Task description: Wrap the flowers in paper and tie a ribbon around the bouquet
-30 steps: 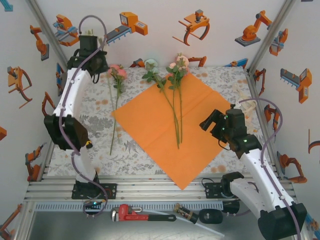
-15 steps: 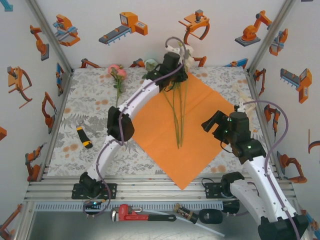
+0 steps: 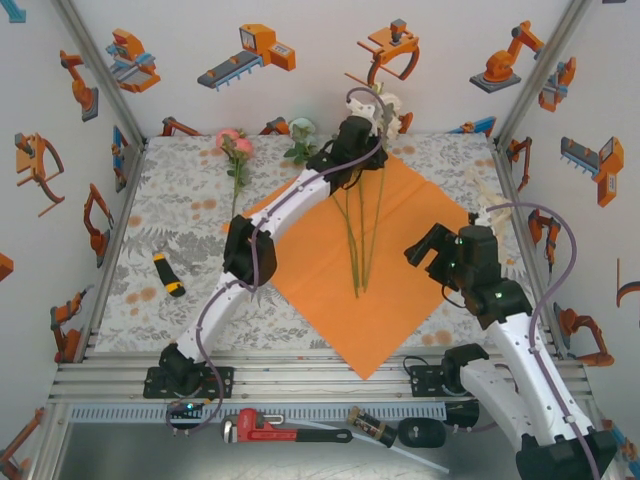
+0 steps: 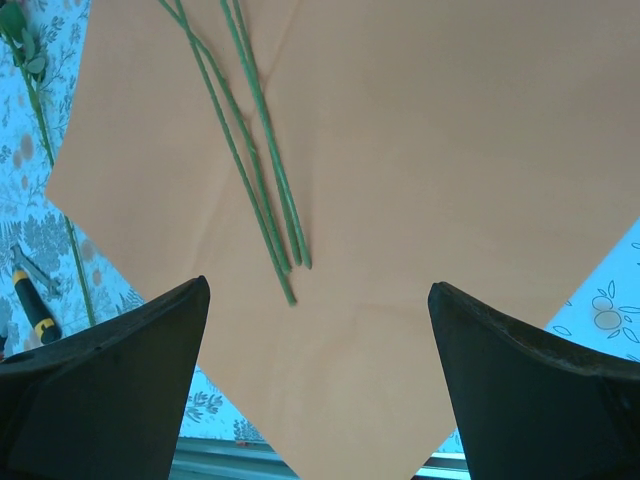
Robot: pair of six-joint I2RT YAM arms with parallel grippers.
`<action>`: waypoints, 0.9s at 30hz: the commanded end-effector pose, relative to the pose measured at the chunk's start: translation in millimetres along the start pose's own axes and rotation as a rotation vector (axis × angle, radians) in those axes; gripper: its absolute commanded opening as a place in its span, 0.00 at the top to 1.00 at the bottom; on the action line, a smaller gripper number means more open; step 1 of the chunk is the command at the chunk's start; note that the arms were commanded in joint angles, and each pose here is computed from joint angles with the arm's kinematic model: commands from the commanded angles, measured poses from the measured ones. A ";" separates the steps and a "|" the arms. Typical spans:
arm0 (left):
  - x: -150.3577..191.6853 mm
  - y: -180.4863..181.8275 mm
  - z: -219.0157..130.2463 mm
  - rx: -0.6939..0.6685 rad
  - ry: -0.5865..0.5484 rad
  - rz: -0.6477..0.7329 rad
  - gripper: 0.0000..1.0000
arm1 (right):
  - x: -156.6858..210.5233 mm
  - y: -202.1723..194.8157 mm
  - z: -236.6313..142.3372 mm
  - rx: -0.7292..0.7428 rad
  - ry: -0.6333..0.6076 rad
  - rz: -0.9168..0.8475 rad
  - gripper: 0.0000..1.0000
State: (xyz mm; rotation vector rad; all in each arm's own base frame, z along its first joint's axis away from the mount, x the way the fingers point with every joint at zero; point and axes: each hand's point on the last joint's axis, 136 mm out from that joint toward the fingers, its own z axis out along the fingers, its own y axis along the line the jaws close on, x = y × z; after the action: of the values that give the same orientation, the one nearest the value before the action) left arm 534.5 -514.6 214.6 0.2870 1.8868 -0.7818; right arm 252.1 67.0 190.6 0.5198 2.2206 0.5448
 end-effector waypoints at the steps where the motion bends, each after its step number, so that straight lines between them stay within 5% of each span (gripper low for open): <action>1: -5.2 6.7 11.5 -0.014 -0.091 0.085 1.00 | 1.8 -7.4 -3.5 0.028 -0.009 -0.023 0.19; 6: 6.5 19.6 19.6 -0.037 -0.086 0.138 0.70 | -0.9 -8.7 -5.1 0.040 -0.019 -0.033 0.19; 13: -26.9 3.7 2.1 -0.012 -0.117 0.167 0.62 | -1.0 -7.1 -2.2 0.044 -0.004 -0.029 0.19; 19: -88.2 -19.5 -70.8 0.009 -0.085 0.142 0.52 | -7.1 -4.0 -1.8 0.044 -0.019 -0.039 0.19; 22: -103.9 11.4 -126.0 -0.082 -0.045 0.108 0.46 | -12.6 12.6 3.2 -0.013 -0.007 -0.085 0.20; 27: -75.3 128.1 -227.2 -0.360 0.048 -0.046 0.43 | -22.9 66.3 25.9 -0.113 0.030 -0.201 0.23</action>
State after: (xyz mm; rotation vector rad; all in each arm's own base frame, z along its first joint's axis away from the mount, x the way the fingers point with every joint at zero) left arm 467.0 -337.2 324.1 0.2304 1.9255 -0.5733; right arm 275.3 87.4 188.6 0.3852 2.3101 0.5108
